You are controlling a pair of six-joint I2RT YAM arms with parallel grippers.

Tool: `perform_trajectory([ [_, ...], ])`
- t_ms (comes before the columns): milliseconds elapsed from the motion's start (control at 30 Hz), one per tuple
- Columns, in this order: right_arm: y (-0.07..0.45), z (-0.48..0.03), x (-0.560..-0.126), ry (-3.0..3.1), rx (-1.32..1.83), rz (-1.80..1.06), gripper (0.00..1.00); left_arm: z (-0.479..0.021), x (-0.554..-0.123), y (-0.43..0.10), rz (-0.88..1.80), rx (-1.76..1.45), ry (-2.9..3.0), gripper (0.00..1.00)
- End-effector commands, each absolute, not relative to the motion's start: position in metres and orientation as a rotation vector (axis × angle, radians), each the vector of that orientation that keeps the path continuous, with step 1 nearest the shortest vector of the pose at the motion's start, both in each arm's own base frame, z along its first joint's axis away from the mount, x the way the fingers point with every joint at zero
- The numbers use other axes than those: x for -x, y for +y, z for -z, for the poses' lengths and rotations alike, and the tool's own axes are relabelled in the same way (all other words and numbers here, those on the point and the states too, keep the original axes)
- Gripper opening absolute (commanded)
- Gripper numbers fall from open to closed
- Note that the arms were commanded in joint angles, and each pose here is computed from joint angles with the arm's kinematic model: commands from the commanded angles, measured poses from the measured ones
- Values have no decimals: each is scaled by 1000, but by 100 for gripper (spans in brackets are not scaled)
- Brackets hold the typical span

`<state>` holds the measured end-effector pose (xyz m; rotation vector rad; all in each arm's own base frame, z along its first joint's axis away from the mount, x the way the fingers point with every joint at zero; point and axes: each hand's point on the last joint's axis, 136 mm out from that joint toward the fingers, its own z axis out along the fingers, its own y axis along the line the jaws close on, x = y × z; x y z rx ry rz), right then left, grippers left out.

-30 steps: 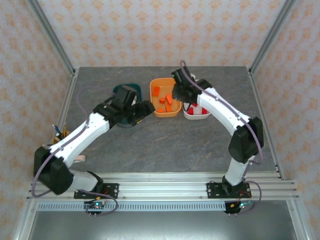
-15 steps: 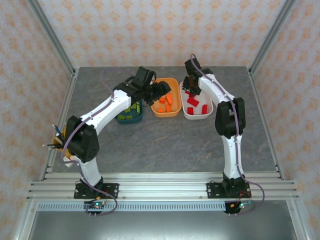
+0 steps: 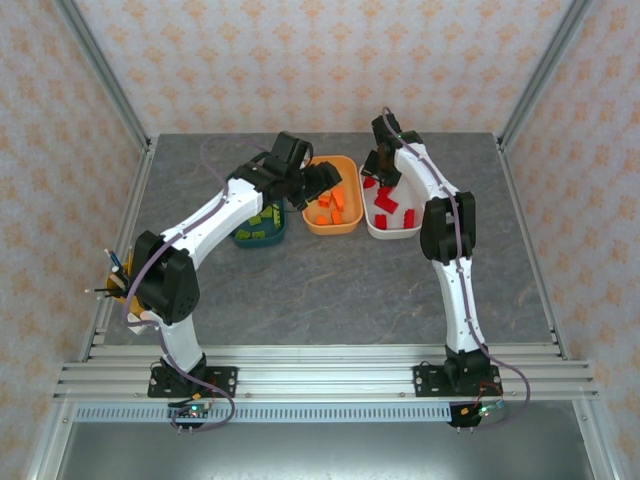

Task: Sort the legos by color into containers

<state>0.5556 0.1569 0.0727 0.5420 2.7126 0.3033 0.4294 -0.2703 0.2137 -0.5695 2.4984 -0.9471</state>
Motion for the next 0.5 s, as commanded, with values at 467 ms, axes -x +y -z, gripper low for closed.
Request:
perform_trajectory([
  [467, 117, -192, -483, 2518, -533, -208, 53, -274, -392, -230, 782, 425, 2447, 75],
])
